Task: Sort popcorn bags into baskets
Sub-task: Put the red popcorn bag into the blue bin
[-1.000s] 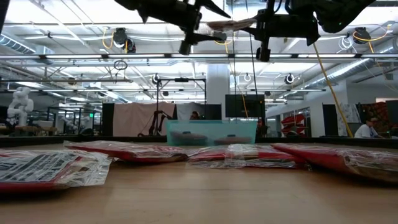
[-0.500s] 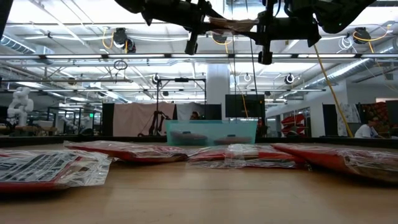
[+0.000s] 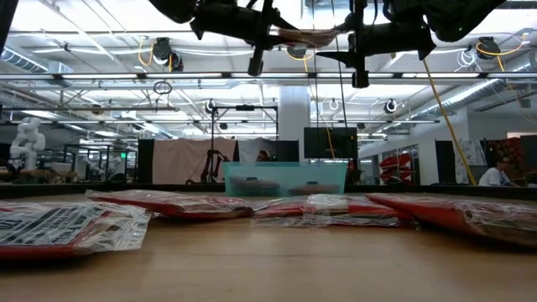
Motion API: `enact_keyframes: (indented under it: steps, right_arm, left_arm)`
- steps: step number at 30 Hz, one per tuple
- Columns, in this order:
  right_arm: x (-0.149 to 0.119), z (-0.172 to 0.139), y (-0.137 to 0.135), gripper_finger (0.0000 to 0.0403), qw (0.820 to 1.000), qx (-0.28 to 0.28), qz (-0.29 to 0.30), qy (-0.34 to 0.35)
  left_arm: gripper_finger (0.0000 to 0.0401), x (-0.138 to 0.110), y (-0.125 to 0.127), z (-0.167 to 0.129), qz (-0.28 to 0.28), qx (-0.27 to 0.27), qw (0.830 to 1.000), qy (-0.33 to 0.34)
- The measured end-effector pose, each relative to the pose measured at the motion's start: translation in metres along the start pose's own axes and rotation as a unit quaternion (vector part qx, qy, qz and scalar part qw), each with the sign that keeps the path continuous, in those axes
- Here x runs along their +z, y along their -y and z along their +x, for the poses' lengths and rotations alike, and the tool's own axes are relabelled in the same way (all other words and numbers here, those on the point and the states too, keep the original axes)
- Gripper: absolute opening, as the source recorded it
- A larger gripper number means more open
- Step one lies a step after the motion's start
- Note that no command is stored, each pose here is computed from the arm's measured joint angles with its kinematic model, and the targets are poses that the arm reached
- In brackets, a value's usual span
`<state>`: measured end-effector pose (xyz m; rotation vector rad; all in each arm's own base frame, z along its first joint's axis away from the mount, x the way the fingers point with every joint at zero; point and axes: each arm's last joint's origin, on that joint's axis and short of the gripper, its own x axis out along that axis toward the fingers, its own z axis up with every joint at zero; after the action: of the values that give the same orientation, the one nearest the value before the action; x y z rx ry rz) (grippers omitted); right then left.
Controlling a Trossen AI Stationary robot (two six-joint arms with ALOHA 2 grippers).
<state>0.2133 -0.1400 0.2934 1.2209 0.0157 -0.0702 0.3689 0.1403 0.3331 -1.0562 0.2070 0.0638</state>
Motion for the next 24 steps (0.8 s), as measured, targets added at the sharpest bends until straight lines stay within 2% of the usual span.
enact_keyframes:
  steps: [9,12,15,20,24]
  right_arm:
    - [0.004,-0.003,0.005,0.0011,0.999,-0.024,-0.017,0.015]
    - [0.006,-0.004,0.006,0.0013,0.999,-0.027,-0.012,0.021]
    - [0.009,-0.007,0.009,0.0011,0.999,-0.035,-0.007,0.028]
    - [0.021,-0.016,0.014,0.0005,0.997,-0.047,0.009,0.056]
    - [0.031,-0.020,0.018,0.0004,0.996,-0.061,0.020,0.068]
  left_arm:
    - [0.0061,0.002,-0.010,-0.003,0.007,0.041,0.999,0.001]
    - [0.0083,0.004,-0.010,-0.004,0.016,0.038,0.999,0.005]
    - [0.0126,0.008,-0.014,-0.007,0.017,0.045,0.999,0.006]
    - [0.0206,0.020,-0.020,-0.028,0.001,0.101,0.995,0.025]
    - [0.0246,0.027,-0.029,-0.041,-0.004,0.148,0.989,0.032]
